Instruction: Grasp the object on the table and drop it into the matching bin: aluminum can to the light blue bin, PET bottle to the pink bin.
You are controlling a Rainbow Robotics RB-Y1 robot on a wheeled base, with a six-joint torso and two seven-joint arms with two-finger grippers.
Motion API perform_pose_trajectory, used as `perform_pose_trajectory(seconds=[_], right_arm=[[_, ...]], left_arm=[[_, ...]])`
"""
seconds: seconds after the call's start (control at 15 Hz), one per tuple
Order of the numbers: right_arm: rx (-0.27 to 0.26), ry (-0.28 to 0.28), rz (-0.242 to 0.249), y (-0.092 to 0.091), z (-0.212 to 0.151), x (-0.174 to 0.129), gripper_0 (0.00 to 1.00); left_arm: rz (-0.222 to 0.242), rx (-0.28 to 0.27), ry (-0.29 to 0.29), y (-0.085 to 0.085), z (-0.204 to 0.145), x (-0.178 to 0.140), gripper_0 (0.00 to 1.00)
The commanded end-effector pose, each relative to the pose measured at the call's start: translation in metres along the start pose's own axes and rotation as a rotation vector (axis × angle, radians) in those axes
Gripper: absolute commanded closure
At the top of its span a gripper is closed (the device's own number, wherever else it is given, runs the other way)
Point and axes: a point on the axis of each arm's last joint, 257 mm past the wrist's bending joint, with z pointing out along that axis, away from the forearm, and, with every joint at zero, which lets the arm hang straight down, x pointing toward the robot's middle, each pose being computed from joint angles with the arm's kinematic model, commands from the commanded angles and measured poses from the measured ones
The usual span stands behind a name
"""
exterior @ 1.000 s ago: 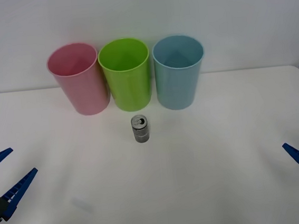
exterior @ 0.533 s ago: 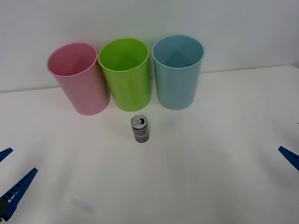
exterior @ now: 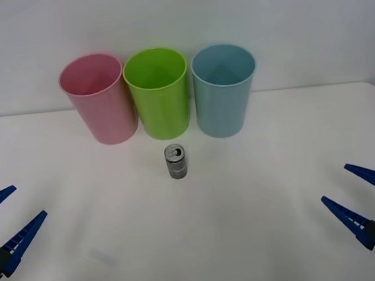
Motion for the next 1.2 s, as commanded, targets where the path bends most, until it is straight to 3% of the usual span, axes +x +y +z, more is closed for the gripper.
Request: perform_pose_trajectory(seconds=[0.07,0.4,0.93,1.2], right_arm=[[0.021,0.009,-0.069,0.001,0.014,0.013,0.00],[0.029,0.024,-0.139,0.012,0.052,0.032,0.00],[0.023,0.043,-0.119,0.038,0.117,0.051,0.00],[0.010,0.047,-0.133,0.048,0.149,0.062,0.00]], left_arm=[[0.000,0.000,0.000,0.000,0.000,0.000,0.00],[0.000,0.000,0.000,0.000,0.000,0.000,0.00],[0.000,0.000,0.000,0.000,0.000,0.000,0.00],[0.000,0.000,0.000,0.000,0.000,0.000,0.00]])
